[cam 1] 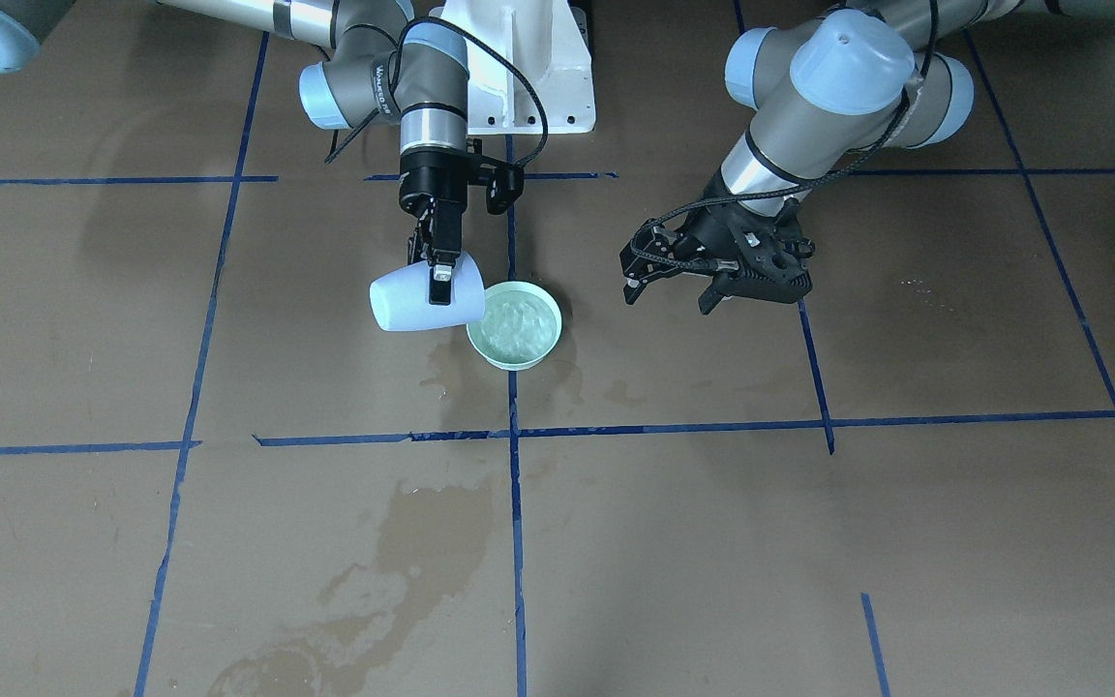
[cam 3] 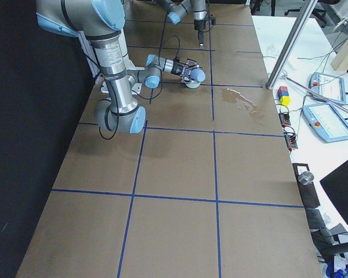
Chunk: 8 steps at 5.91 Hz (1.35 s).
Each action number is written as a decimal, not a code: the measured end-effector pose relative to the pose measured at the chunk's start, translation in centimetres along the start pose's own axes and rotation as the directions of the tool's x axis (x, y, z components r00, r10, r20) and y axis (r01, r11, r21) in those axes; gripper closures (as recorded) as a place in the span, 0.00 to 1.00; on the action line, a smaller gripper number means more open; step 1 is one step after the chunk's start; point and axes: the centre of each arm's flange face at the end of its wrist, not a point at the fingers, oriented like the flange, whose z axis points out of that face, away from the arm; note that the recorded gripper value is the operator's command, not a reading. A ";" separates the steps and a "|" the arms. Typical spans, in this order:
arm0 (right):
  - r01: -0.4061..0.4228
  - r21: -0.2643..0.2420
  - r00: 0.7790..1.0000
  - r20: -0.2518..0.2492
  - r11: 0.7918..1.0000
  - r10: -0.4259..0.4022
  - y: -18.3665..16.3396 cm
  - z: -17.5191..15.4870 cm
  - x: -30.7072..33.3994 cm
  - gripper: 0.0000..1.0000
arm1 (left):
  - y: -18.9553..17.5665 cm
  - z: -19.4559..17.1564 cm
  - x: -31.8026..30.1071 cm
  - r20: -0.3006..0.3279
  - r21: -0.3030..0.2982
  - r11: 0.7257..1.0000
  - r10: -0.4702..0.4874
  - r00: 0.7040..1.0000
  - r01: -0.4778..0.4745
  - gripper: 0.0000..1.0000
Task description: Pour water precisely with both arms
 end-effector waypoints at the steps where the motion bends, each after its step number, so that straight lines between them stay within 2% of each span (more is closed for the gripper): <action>1: -0.101 0.012 0.995 -0.007 0.995 0.101 0.0 -0.2 0.6 0.95 | 0.0 0.0 0.0 0.000 0.000 1.000 0.000 1.000 0.000 0.00; 2: -0.283 0.026 0.959 -0.006 0.959 0.283 0.1 -0.3 0.8 0.94 | 0.0 0.0 0.0 0.000 0.000 1.000 0.000 1.000 0.000 0.00; 3: -0.460 0.030 0.888 0.001 0.888 0.460 0.2 -0.3 0.8 0.91 | 0.0 0.0 0.0 0.000 0.001 1.000 0.000 1.000 0.000 0.00; 4: -0.616 0.030 0.788 0.008 0.787 0.616 0.3 -0.2 0.8 0.91 | 0.0 0.0 0.0 0.000 0.001 1.000 0.000 1.000 0.000 0.00; 5: -0.755 0.030 0.656 0.026 0.655 0.755 0.4 -0.2 0.9 0.91 | 0.0 0.0 0.0 0.000 0.001 1.000 0.000 1.000 0.000 0.00; 6: -0.866 0.038 0.501 0.050 0.499 0.864 0.9 -0.2 0.9 0.95 | 0.0 0.0 0.0 0.000 0.001 1.000 0.001 1.000 -0.001 0.00; 7: -0.939 0.053 0.343 0.083 0.340 0.936 2.6 -0.2 0.1 0.96 | 0.0 0.0 0.0 -0.001 0.000 1.000 0.001 1.000 -0.001 0.00; 8: -0.980 0.057 0.198 0.116 0.193 0.973 4.8 -0.2 -1.4 1.00 | 0.0 0.0 0.0 -0.001 0.001 1.000 0.001 1.000 -0.001 0.00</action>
